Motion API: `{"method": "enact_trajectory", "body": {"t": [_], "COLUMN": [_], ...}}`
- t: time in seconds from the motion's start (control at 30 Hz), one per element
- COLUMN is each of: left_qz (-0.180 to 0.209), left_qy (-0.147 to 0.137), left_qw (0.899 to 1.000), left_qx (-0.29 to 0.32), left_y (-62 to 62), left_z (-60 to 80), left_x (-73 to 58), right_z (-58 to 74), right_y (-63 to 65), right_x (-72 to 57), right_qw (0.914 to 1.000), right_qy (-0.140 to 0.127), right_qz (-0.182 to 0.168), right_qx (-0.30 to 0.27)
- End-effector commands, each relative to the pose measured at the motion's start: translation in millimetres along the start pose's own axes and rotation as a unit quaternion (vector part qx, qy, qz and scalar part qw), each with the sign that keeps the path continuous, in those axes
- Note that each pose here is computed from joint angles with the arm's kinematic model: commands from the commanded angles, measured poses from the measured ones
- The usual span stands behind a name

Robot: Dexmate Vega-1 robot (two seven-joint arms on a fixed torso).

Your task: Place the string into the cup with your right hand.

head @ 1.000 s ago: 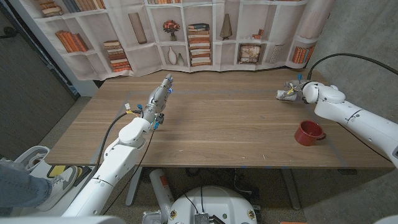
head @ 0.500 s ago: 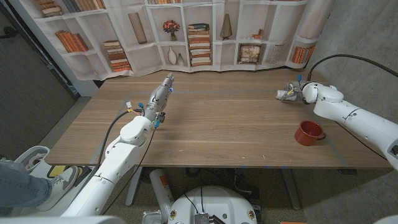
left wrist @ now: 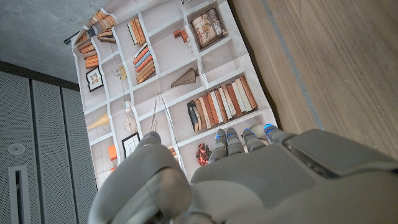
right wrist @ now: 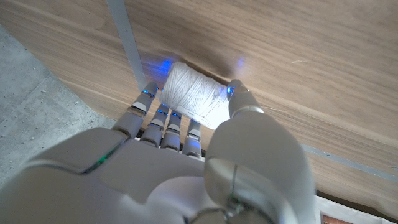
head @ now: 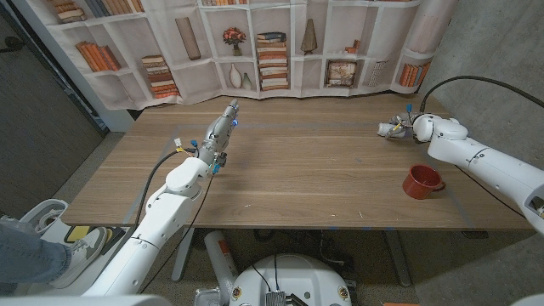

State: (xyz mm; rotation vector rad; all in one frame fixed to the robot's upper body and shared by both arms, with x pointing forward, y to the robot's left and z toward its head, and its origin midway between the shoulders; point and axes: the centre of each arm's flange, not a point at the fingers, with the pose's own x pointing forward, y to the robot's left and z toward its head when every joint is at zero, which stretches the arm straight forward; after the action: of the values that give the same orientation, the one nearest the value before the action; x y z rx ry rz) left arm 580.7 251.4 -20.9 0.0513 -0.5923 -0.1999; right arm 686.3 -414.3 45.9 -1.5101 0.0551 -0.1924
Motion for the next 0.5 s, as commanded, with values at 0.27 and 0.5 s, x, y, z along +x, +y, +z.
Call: {"method": "enact_trajectory", "body": {"t": [0.27,0.5], "left_qz": [0.0,-0.003], "left_qy": [0.004,0.003], "left_qw": [1.0,1.0], "left_qx": [0.0,0.0], "left_y": [0.2,-1.7], "left_z": [-1.2,-1.4], "left_x": [2.2,5.1], "right_z": [0.9,-0.2], "right_y": [4.0,1.9], "right_x": [1.7,-1.0], "right_qw": [0.9998,0.9994], "right_qy": [0.007,0.004], "right_qz": [-0.018,-0.034], "right_qx": [0.005,0.007]}}
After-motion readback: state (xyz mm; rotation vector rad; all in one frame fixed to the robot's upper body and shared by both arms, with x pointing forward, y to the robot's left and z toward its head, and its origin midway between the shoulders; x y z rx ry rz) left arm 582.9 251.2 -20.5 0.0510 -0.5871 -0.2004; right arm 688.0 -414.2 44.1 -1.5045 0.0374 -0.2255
